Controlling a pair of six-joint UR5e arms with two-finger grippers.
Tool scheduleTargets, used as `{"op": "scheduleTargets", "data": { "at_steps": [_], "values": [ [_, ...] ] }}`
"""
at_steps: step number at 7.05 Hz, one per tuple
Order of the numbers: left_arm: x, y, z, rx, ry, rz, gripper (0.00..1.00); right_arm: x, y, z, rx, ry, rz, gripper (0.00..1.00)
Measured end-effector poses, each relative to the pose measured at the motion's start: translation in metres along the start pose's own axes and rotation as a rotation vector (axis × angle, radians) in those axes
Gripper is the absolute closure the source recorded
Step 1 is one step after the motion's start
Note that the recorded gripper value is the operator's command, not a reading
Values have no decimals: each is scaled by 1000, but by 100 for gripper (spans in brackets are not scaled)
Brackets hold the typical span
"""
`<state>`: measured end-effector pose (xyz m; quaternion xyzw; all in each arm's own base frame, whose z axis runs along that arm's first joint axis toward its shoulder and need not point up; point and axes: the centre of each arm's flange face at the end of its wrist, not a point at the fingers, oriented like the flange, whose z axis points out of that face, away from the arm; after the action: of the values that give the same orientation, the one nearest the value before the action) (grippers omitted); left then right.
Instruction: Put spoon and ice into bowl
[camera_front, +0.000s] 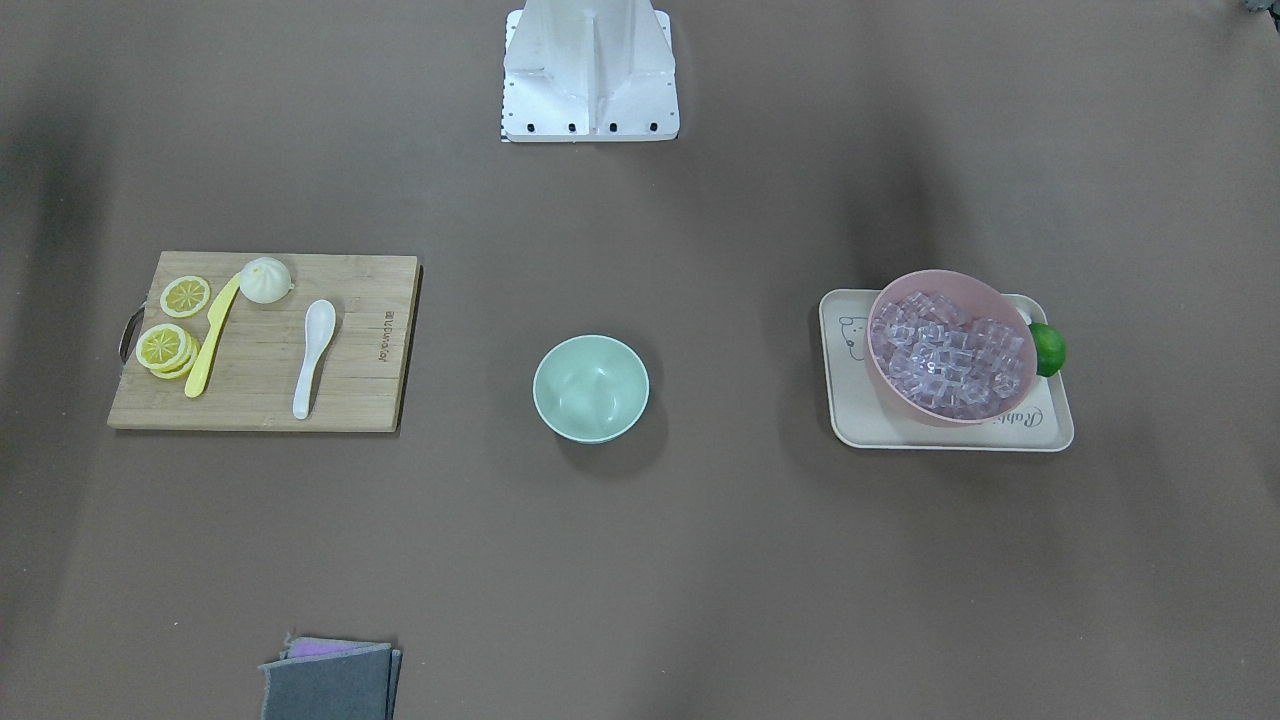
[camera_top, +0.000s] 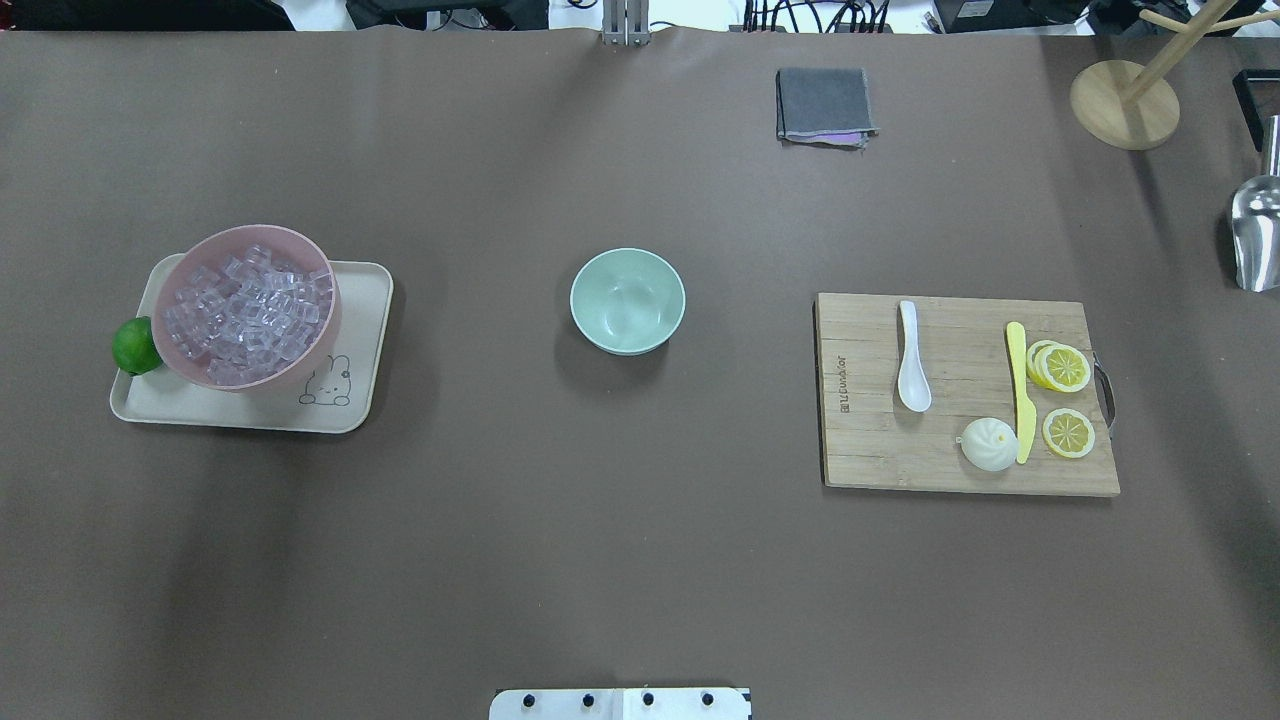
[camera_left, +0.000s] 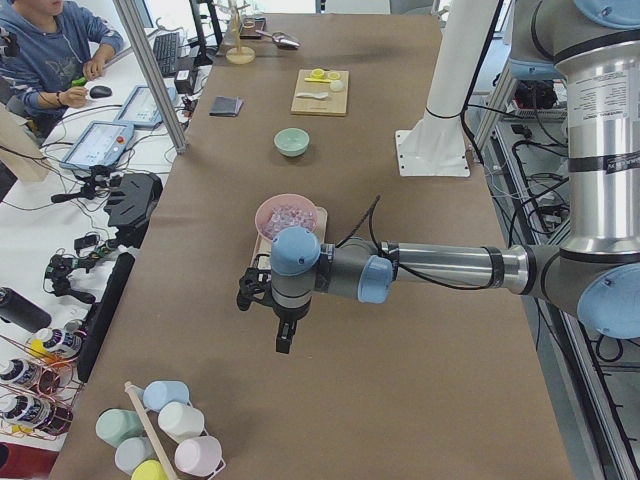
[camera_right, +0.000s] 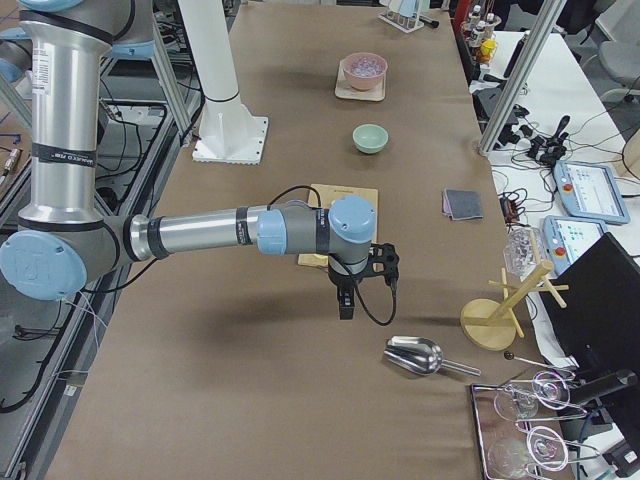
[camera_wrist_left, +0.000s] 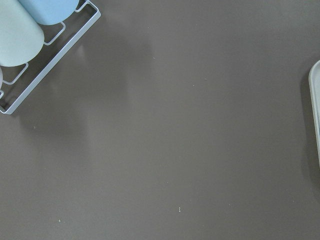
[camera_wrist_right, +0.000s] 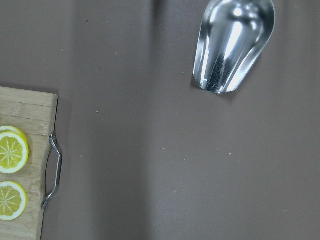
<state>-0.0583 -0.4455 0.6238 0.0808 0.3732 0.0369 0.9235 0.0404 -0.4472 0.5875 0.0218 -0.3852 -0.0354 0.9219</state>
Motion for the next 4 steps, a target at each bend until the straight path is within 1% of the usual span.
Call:
{"op": "scheduleTargets", "data": {
  "at_steps": [4],
  "values": [
    [3,-2,-2,8,1,11,2,-2,-2,-2,4,0,3,0]
  ]
}}
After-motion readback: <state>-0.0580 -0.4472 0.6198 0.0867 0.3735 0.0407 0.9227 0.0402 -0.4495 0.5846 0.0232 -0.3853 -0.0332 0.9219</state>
